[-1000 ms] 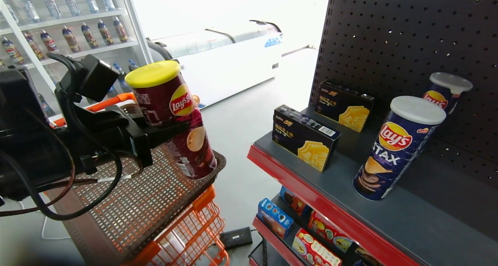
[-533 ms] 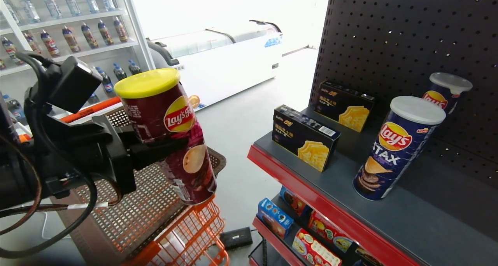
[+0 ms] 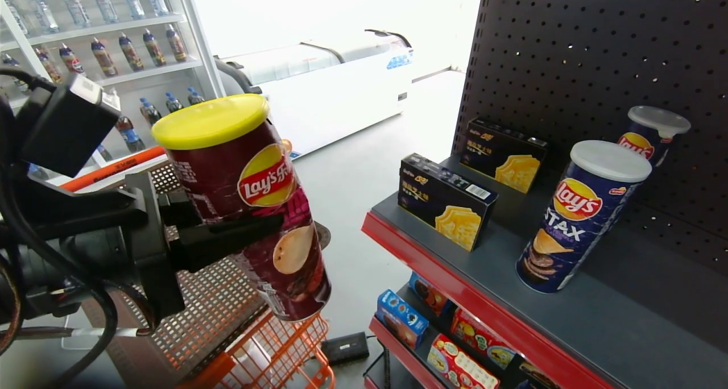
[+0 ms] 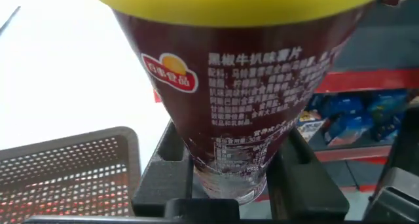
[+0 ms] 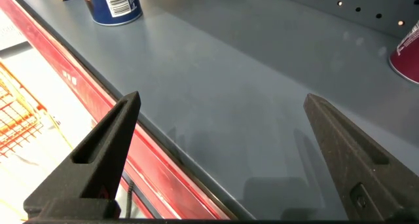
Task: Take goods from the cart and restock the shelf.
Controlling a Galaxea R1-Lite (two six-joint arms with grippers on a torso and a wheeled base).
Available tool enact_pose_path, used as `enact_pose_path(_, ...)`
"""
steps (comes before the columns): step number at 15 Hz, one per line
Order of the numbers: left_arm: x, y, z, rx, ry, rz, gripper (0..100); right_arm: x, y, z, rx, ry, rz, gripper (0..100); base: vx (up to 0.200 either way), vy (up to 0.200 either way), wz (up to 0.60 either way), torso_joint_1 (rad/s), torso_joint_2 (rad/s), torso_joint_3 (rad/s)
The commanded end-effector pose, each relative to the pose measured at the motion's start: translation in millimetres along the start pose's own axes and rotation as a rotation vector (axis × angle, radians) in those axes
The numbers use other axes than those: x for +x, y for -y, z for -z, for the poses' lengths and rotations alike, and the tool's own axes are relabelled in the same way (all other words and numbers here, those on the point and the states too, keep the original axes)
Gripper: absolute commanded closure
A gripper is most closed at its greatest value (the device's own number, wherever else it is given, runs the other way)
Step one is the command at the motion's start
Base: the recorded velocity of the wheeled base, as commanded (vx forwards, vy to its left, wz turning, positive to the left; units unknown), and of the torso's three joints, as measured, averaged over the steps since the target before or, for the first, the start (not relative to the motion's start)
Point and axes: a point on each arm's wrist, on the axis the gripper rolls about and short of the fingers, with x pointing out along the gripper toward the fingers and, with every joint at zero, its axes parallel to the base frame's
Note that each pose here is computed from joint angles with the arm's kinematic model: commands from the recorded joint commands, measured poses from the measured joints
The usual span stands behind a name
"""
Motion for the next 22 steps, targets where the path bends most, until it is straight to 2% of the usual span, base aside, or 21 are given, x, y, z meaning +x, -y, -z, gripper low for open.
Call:
enact_pose_path(1,3.8,10.6,4.2,-0.001,-0.012,0.061,100,0.0,0.0,0.0,0.0,0.0,0.0,0,0.0,0.0,0.0,0.0,0.0,0.0)
enact_pose_path(3,7.9,23.9,9.2,-0.001,-0.028,0.134,100,0.0,0.0,0.0,0.0,0.0,0.0,0,0.0,0.0,0.0,0.0,0.0,0.0)
enact_pose_path(5,9.6,29.3,11.6,-0.001,-0.037,0.163,100,-0.1,0.0,-0.4,0.0,0.002,0.0,0,0.0,0.0,0.0,0.0,0.0,0.0)
enact_pose_path(10,10.0,30.8,11.9,0.0,-0.037,0.173,100,0.0,0.0,0.0,0.0,0.0,0.0,0,0.0,0.0,-0.48,-0.002,0.0,0.003)
enact_pose_path(14,6.9,38.2,15.6,0.002,-0.042,0.204,100,0.0,0.0,0.0,0.0,0.0,0.0,0,0.0,0.0,-0.6,0.004,0.0,0.002)
enact_pose_path(22,6.0,38.9,18.9,-0.001,-0.05,0.208,100,0.0,0.0,0.0,0.0,0.0,0.0,0,0.0,0.0,-0.6,0.003,0.0,0.004)
